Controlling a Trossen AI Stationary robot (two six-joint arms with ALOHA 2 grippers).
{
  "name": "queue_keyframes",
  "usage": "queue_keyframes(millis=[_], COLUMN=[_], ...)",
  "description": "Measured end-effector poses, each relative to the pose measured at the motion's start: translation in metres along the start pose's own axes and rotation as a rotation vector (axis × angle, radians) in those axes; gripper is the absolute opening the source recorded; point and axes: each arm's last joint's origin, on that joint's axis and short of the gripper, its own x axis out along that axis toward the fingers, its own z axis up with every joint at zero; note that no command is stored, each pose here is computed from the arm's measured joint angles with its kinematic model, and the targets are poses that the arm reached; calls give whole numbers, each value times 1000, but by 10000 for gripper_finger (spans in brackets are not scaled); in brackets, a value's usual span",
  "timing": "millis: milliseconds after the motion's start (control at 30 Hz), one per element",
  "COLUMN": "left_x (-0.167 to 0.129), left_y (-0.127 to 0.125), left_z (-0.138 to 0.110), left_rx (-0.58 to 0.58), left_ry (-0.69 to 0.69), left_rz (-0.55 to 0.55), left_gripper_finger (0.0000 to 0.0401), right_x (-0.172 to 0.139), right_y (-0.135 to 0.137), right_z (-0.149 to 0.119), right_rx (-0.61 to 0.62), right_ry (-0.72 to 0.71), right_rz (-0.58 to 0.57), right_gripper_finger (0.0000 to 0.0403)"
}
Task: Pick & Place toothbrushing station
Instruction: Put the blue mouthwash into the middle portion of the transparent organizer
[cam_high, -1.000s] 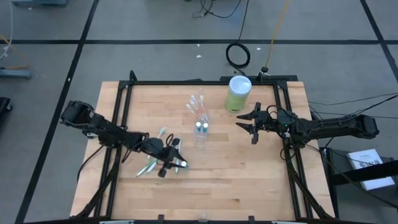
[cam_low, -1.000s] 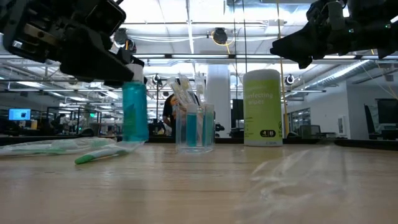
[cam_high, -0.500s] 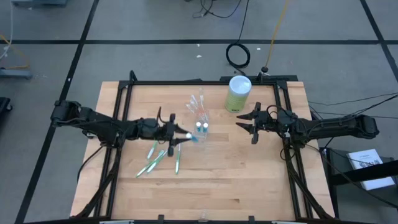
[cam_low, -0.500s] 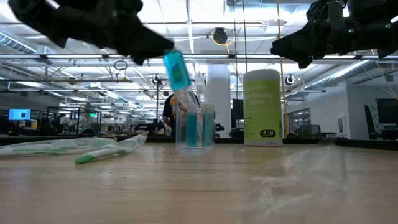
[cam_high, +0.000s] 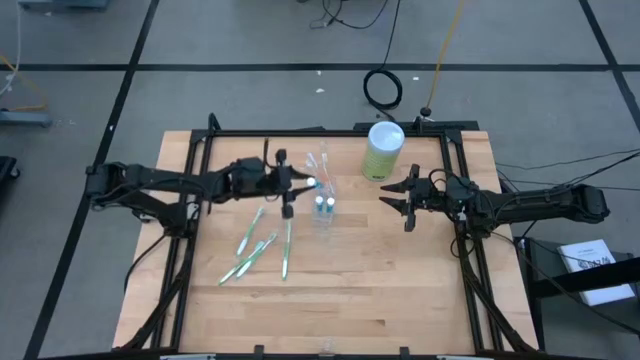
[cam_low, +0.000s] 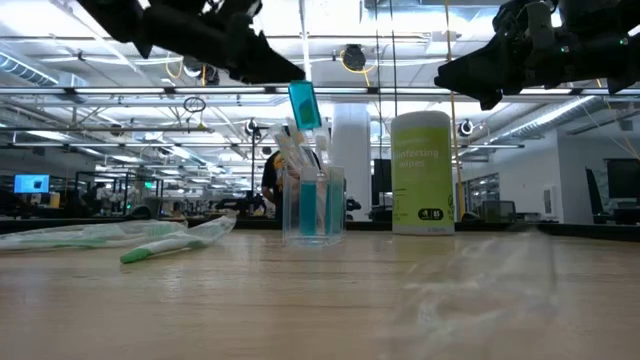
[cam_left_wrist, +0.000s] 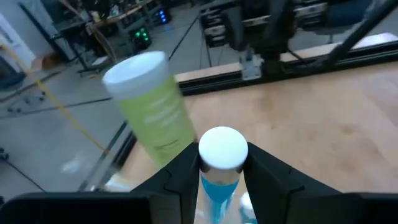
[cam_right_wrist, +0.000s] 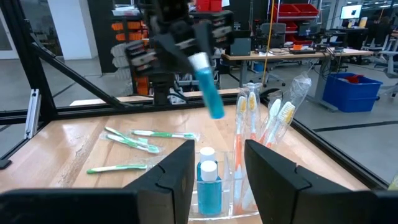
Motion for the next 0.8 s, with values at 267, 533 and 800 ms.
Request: queue_keyframes(millis=[267, 533, 800], left_x=[15, 36, 46], left_y=[17, 12, 7], left_z=[-23, -46, -58], left_rx=[-97, -108, -131], left_ry=[49, 97, 114], left_rz=[-71, -83, -134], left_gripper_finger=[117, 117, 117], right_x=[0, 0, 0], right_y=[0, 0, 0], right_z=[0, 0, 0], right_rx=[0, 0, 0], right_ry=[0, 0, 0], right_rz=[0, 0, 0], right_gripper_finger=[130, 130, 130])
